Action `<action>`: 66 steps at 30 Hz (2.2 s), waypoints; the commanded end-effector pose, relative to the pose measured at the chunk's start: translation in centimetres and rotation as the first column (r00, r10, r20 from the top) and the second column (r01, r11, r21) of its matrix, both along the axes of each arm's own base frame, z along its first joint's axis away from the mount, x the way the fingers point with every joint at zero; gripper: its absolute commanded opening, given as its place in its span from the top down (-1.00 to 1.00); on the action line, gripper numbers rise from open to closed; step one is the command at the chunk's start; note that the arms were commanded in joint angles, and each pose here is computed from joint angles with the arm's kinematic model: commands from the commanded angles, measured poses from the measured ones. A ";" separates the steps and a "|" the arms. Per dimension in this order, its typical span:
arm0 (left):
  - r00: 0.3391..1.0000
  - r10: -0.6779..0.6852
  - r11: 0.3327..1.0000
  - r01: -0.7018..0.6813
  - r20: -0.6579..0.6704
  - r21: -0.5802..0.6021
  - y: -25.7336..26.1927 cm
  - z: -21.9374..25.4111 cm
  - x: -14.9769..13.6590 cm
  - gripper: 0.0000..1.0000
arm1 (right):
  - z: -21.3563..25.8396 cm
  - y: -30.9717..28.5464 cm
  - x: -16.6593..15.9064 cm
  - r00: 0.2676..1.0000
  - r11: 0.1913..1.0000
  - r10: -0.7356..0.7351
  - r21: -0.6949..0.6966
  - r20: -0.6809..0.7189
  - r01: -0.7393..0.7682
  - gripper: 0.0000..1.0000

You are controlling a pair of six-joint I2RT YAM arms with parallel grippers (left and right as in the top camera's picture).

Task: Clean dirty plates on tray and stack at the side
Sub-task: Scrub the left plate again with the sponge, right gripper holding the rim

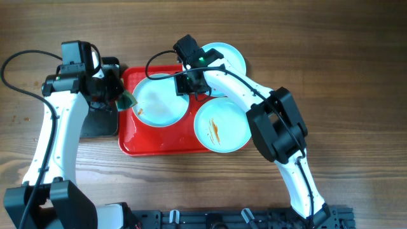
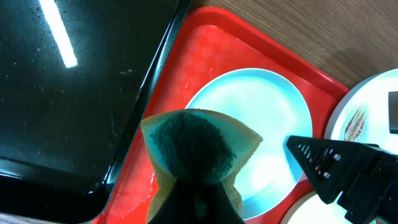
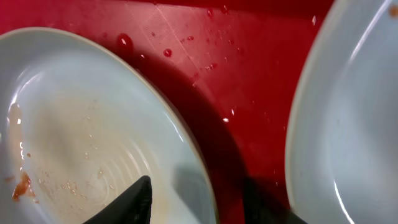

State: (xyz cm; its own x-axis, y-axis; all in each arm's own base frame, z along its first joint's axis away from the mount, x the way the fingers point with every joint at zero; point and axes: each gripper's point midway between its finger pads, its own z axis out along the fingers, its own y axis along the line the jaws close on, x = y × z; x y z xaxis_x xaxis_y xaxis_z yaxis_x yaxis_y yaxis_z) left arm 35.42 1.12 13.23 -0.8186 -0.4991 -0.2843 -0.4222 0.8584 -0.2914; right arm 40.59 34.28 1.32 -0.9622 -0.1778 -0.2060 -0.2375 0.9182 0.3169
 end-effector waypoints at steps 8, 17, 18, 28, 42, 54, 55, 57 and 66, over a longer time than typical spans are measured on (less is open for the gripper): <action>1.000 0.019 0.999 -0.019 -0.021 -0.026 -1.0 -0.7 0.1 0.92 | -2.1 -1.8 -2.2 0.957 0.964 -0.258 -0.095 -0.134 0.247 0.92; 0.986 -0.090 0.991 0.102 -0.137 0.082 -4.3 -9.3 1.7 0.92 | -2.1 -1.8 -2.1 0.967 0.972 -0.226 -0.096 -0.120 0.215 0.92; 0.981 -0.144 0.982 0.158 -0.134 0.101 -4.2 -10.0 2.1 0.92 | -2.1 -1.8 -2.0 0.968 0.973 -0.220 -0.093 -0.116 0.210 0.91; 0.828 -0.532 0.778 0.560 -0.176 0.285 -3.1 -13.8 4.2 0.92 | -2.1 -1.6 -1.9 0.975 0.979 -0.195 -0.086 -0.103 0.187 0.91; 0.745 -0.667 0.631 0.557 0.011 0.540 -4.7 -11.4 11.5 0.92 | -2.9 -1.7 -2.0 0.974 0.978 -0.196 -0.097 -0.112 0.186 0.92; 0.982 -0.190 0.903 0.172 0.006 0.393 -4.2 -11.0 7.2 0.92 | -2.8 -1.5 -2.1 0.975 0.981 -0.186 -0.083 -0.119 0.177 0.91; 0.986 -0.160 0.920 0.166 -0.046 0.356 -4.2 -11.7 5.9 0.92 | -2.8 -1.4 -2.1 0.977 0.983 -0.176 -0.078 -0.120 0.167 0.92; 0.982 -0.083 0.949 0.130 -0.168 0.288 -3.5 -12.8 2.7 0.92 | -2.8 -1.3 -2.1 0.979 0.984 -0.167 -0.076 -0.118 0.159 0.91; 0.932 -0.250 0.965 0.218 -0.262 -0.145 -4.3 -12.7 -1.0 0.92 | -2.8 -1.2 -2.2 0.979 0.986 -0.160 -0.068 -0.125 0.152 0.91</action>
State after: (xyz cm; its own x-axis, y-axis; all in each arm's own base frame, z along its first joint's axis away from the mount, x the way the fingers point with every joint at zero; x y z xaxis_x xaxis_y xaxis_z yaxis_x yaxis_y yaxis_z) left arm 35.78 -2.18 1.54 -0.9232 -0.3801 -0.0575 -0.3618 0.9096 -0.2041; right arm 38.64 34.37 0.42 -0.9929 -0.0571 -0.1044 -0.0880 0.9427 0.3218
